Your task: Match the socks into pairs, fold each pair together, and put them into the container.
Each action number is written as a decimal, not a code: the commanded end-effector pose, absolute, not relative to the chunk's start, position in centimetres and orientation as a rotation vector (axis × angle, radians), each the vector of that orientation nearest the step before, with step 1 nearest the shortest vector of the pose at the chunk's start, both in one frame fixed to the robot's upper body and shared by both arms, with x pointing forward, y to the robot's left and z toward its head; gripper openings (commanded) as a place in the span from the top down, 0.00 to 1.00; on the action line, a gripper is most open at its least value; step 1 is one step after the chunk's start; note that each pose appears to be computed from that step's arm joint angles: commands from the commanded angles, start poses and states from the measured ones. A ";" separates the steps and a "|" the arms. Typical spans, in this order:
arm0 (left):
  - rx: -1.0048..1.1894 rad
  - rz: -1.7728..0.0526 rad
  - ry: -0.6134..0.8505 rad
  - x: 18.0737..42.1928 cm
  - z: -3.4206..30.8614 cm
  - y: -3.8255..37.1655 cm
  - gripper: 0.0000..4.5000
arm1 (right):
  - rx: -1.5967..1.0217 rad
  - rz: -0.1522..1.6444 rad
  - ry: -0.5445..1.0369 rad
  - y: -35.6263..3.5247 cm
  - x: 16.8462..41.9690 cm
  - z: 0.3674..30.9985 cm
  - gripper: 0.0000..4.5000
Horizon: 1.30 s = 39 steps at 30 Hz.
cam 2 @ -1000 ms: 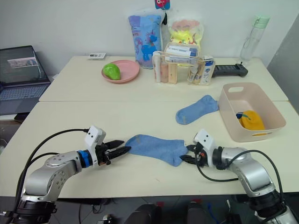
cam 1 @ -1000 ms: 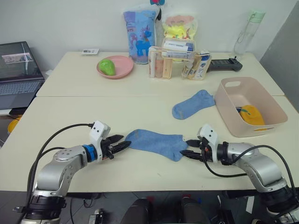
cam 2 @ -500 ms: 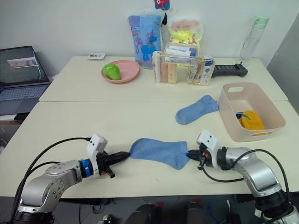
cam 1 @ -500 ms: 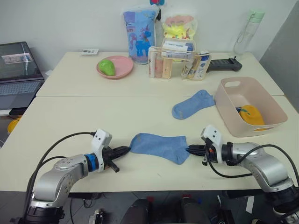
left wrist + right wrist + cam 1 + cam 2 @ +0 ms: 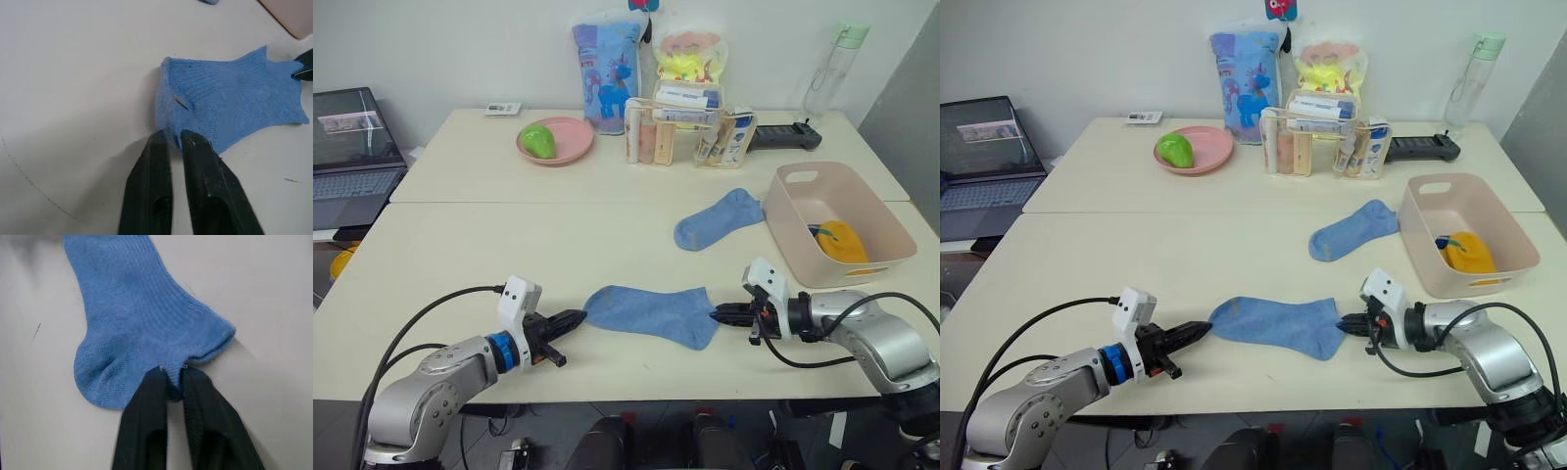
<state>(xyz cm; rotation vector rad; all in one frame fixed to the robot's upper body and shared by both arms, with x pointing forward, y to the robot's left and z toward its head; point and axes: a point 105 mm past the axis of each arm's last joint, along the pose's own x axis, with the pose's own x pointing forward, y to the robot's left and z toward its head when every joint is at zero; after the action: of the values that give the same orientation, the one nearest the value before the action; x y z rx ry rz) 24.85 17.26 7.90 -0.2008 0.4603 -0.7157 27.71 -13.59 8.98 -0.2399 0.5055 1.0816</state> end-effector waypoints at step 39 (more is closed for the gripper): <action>0.319 -1.028 0.209 30.0 9.1 16.0 1.00 | -0.497 1.138 0.151 -11.0 28.2 10.3 1.00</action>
<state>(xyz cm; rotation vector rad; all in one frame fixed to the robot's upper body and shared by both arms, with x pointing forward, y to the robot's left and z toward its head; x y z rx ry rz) 29.96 16.16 7.48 0.3058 0.2709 -1.0181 28.44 -11.86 8.13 -0.5159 0.2379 1.1094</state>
